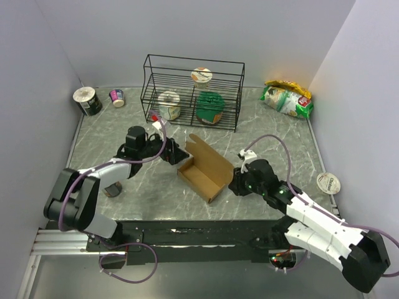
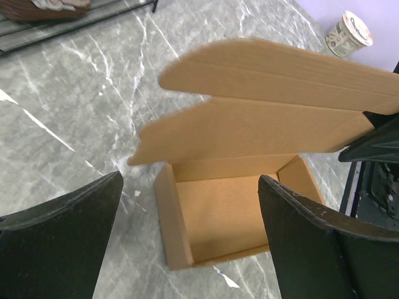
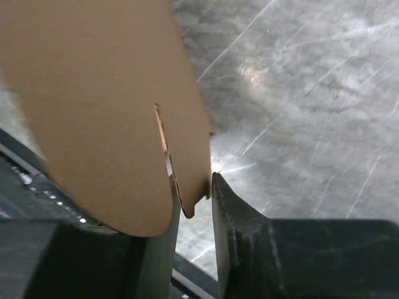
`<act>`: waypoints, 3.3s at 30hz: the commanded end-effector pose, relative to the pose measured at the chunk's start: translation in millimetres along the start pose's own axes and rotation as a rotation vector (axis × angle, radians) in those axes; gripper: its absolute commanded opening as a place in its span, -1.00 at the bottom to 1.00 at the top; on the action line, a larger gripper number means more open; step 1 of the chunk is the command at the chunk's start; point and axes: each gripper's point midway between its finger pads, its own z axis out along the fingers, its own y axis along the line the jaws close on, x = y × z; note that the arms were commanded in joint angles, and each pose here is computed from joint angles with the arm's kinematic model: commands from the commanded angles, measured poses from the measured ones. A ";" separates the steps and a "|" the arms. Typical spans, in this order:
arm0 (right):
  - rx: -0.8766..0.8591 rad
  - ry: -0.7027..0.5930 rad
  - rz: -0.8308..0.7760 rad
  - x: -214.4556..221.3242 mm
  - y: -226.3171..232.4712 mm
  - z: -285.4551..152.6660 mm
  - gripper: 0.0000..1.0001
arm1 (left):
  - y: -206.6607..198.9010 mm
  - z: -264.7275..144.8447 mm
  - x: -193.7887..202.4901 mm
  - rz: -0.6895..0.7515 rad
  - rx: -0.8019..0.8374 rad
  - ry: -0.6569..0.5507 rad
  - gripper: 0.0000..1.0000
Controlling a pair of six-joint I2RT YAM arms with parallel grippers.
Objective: Fold the paper box
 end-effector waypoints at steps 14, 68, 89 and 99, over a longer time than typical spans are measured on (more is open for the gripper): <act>-0.076 -0.120 -0.430 -76.1 16.2 25.7 -0.76 | 11.3 -53.2 -18.1 0.036 -0.148 -0.141 0.92; 0.102 -0.168 -0.512 -109.3 0.5 33.3 -1.00 | 26.9 19.7 7.8 0.007 -0.252 -0.036 -0.89; 0.373 -0.205 -0.131 -126.6 1.1 50.0 -0.90 | -30.6 10.7 38.5 -0.045 -0.341 -0.223 -0.94; 0.462 -0.187 -0.032 -99.6 -10.3 59.2 -0.91 | -45.4 26.9 55.0 -0.118 -0.358 -0.217 -0.98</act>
